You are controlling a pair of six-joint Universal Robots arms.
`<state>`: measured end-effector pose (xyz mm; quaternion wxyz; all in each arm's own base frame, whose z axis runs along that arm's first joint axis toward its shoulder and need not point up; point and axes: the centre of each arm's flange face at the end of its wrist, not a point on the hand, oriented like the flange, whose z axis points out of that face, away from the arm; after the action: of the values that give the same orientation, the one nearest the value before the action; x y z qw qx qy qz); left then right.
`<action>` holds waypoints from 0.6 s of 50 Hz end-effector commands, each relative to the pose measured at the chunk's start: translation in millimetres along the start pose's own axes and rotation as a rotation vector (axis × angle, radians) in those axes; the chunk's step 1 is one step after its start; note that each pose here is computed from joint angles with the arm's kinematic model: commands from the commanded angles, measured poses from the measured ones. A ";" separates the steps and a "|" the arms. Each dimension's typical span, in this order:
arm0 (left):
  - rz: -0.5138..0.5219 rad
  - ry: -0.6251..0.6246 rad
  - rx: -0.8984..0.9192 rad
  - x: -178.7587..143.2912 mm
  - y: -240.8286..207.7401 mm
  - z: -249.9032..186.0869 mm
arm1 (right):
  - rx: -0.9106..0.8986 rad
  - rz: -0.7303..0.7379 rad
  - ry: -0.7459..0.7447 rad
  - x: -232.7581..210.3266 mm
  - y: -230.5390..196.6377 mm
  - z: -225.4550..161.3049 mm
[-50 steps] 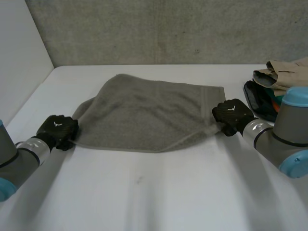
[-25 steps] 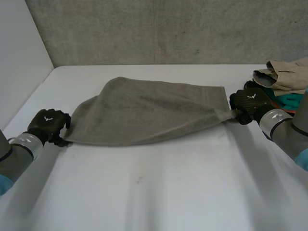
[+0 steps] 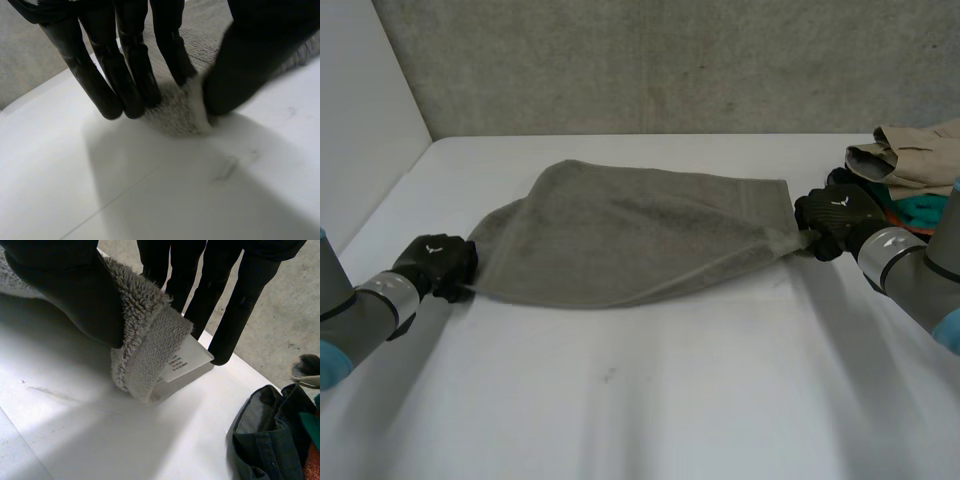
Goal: Fold the laundry.
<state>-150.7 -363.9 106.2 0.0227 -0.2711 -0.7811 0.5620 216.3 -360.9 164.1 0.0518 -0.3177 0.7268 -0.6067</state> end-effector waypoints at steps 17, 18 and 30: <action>0.325 0.091 -0.265 17.0 -45.7 -144.7 | -0.478 -0.352 -0.359 -20.6 -16.7 -90.0; 0.324 0.139 -0.345 17.8 -40.8 -153.2 | -0.551 -0.385 -0.429 -23.7 -14.0 -102.9; 0.430 0.102 -0.246 9.0 -57.5 -93.7 | -0.498 -0.391 -0.366 -31.0 -6.2 -69.6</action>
<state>-132.7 -239.4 191.4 -0.0531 -0.4657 -0.8033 0.3675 198.1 -261.0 186.3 -0.0032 -0.5866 0.7550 -0.2929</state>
